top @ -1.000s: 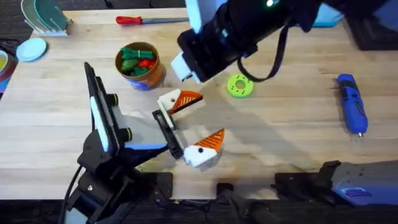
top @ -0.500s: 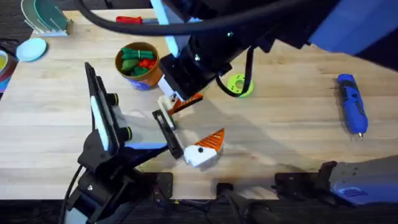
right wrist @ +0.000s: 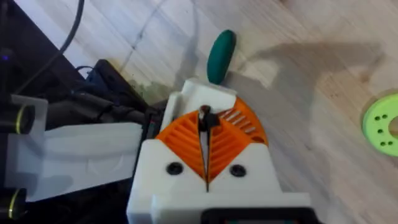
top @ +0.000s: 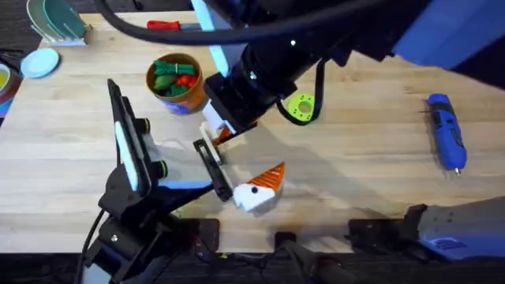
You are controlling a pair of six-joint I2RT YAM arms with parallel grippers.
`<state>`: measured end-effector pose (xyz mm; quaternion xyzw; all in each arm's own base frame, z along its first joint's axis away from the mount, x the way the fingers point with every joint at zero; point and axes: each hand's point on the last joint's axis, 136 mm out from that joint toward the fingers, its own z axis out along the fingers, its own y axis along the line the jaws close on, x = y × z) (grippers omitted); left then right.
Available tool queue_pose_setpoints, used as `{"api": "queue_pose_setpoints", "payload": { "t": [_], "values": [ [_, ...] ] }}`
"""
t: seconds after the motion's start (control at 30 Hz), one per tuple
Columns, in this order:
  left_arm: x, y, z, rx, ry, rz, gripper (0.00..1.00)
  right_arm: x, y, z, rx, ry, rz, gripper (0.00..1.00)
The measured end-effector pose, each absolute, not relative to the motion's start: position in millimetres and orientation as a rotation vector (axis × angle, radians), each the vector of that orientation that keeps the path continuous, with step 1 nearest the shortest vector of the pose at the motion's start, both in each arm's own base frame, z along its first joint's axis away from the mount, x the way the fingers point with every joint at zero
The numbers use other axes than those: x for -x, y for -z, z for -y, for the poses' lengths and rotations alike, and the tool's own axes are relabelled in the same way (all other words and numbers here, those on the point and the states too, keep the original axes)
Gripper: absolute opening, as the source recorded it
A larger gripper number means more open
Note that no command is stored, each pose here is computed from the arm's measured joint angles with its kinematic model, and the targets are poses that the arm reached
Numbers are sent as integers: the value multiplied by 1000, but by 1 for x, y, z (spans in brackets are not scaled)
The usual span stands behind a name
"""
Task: Pick up the gripper from the table and insert it into the empty holder that is missing its gripper. Then pick up a screw, insert it into the mounting hole, and use the screwdriver to tighten it. Finally, clean up the table by picking up the vegetable and placing it into the bucket.
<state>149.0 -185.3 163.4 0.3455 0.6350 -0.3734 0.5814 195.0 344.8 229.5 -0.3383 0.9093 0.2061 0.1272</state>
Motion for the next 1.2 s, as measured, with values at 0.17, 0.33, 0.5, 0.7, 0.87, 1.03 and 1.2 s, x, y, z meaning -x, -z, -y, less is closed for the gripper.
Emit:
{"api": "queue_pose_setpoints", "payload": {
  "t": [0.17, 0.33, 0.5, 0.7, 0.87, 1.03, 1.2],
  "values": [
    [-149, -163, 185, -811, 870, -1480, 992, -193, -228, -343, 990, -595, -2662, 6],
    [-149, -164, 185, -812, 870, -1480, 992, -193, -228, -343, 990, -596, -2661, 6],
    [-149, -163, 185, -812, 870, -1480, 993, -193, -227, -343, 991, -594, -2663, 6],
    [-151, -162, 184, -793, 873, -1499, 992, -195, -216, -348, 997, -581, -2688, 6],
    [-152, -162, 184, -783, 873, -1505, 993, -198, -217, -352, 994, -594, -2670, 6],
    [-151, -162, 184, -787, 878, -1503, 993, -201, -220, -356, 989, -609, -2648, 6],
    [-150, -162, 185, -798, 876, -1494, 992, -202, -215, -357, 991, -600, -2660, 6]
  ]
}}
